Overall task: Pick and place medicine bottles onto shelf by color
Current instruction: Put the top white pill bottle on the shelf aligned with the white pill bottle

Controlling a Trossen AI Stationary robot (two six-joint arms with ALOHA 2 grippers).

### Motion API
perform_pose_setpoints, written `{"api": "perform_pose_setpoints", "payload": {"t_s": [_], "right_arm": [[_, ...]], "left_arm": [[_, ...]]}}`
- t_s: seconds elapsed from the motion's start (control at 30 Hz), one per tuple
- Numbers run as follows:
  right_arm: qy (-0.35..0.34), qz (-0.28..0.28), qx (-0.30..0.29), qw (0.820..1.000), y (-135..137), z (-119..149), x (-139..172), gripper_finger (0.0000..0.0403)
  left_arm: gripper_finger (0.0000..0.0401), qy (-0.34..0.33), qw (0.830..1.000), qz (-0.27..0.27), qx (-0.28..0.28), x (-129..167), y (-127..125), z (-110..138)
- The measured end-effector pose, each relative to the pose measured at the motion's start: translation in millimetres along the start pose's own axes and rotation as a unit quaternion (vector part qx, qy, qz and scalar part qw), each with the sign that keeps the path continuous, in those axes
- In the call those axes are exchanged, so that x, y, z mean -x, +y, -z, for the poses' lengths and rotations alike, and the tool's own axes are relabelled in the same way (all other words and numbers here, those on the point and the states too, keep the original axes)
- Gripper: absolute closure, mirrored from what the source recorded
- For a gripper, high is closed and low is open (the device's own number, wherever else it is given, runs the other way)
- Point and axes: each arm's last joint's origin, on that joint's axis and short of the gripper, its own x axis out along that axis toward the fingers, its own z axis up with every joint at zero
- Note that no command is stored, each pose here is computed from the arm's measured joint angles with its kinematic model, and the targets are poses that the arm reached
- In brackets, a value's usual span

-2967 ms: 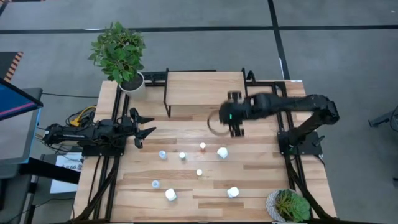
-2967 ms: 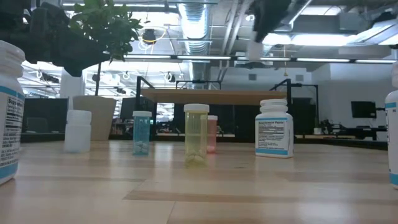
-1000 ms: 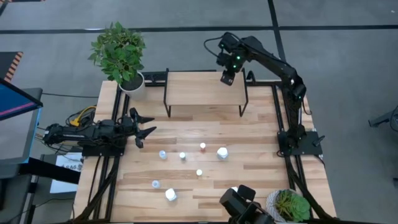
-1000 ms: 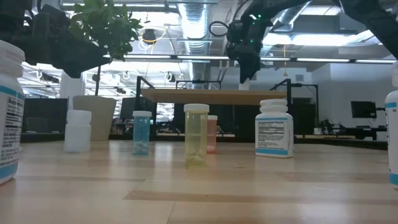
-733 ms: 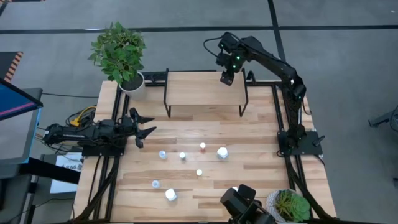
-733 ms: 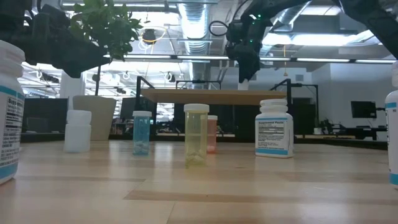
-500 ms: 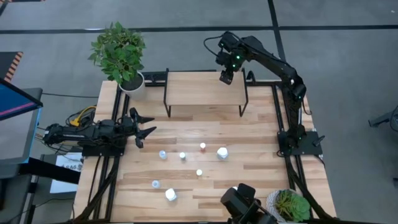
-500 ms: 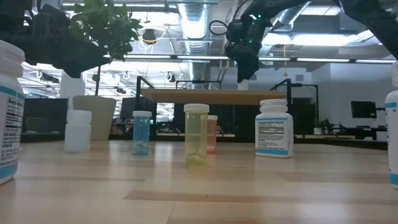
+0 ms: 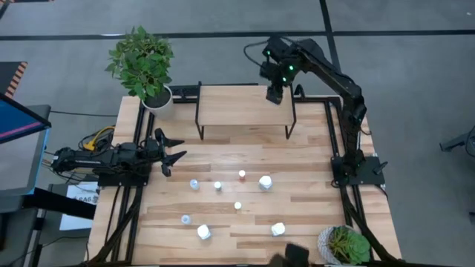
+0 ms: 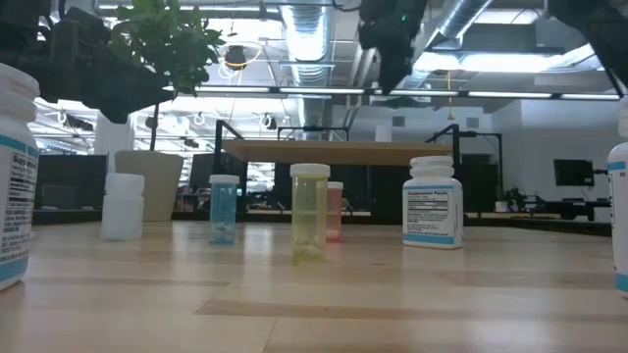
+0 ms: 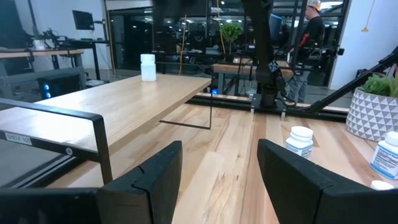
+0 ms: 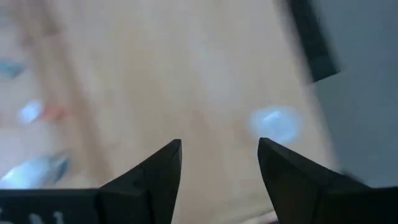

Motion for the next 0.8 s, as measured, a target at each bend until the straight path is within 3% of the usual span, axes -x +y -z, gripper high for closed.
{"api": "perform_pose_setpoints", "payload": {"t_s": [0.33,0.4,0.57,0.67,0.8], "right_arm": [[-0.023,-0.085,0.084,0.993,94.8,27.7,36.6,0.0171],[-0.022,-0.096,0.089,0.991,110.5,43.8,46.3,0.0171],[-0.035,-0.114,0.051,0.992,138.7,99.0,72.5,0.0171],[-0.078,-0.117,0.014,0.99,150.7,124.8,79.2,0.0171],[-0.126,-0.121,0.006,0.985,163.5,152.7,79.4,0.0171]], "left_arm": [[0.0202,0.001,1.0,0.005,0.016,0.0,-0.3,0.1],[0.0202,0.002,0.999,0.022,0.037,0.0,-1.3,0.2],[0.0202,0.031,0.998,0.056,0.015,-1.8,-4.4,-6.1],[0.0202,0.076,0.995,0.059,0.011,-4.7,-6.3,-19.4],[0.0202,0.2,0.977,0.077,-0.003,-12.9,-11.3,-28.7]]}}
